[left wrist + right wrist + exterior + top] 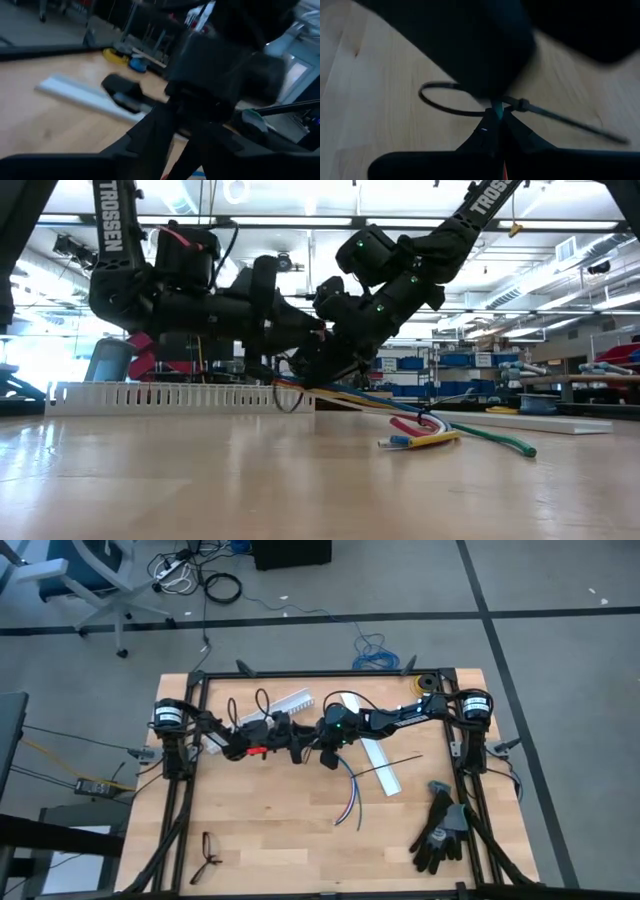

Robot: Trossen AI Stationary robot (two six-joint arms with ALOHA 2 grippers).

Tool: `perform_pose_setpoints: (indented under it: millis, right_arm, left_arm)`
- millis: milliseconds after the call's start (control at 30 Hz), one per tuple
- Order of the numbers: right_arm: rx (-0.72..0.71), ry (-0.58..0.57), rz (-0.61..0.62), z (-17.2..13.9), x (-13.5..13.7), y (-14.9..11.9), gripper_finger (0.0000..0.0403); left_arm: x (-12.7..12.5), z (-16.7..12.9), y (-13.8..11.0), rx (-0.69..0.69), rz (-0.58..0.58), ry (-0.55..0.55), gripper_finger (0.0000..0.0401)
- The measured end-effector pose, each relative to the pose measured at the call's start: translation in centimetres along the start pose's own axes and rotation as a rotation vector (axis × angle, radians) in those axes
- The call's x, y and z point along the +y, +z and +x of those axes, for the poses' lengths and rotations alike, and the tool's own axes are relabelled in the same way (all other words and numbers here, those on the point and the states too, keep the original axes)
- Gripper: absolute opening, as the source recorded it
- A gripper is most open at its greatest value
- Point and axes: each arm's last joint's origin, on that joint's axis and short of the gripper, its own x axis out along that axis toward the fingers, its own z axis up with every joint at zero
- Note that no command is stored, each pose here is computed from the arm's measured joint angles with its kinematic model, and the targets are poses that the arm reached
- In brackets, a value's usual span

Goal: Ziptie cables
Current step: Wrap the cable wires with the black zip tie

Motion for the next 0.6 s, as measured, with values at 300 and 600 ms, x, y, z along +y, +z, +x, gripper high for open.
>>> perform_pose_setpoints:
  millis: [300,600]
  right_arm:
    - [0.025,-0.003,0.004,0.0,-0.1,-0.4,0.0]
    - [0.028,-0.004,0.014,0.0,-0.1,-0.4,0.0]
  left_arm:
    - [0.3,-3.7,2.0,-0.103,-0.001,-0.009,0.0137]
    - [1.5,-7.9,-0.6,0.056,-0.236,0.069,0.0137]
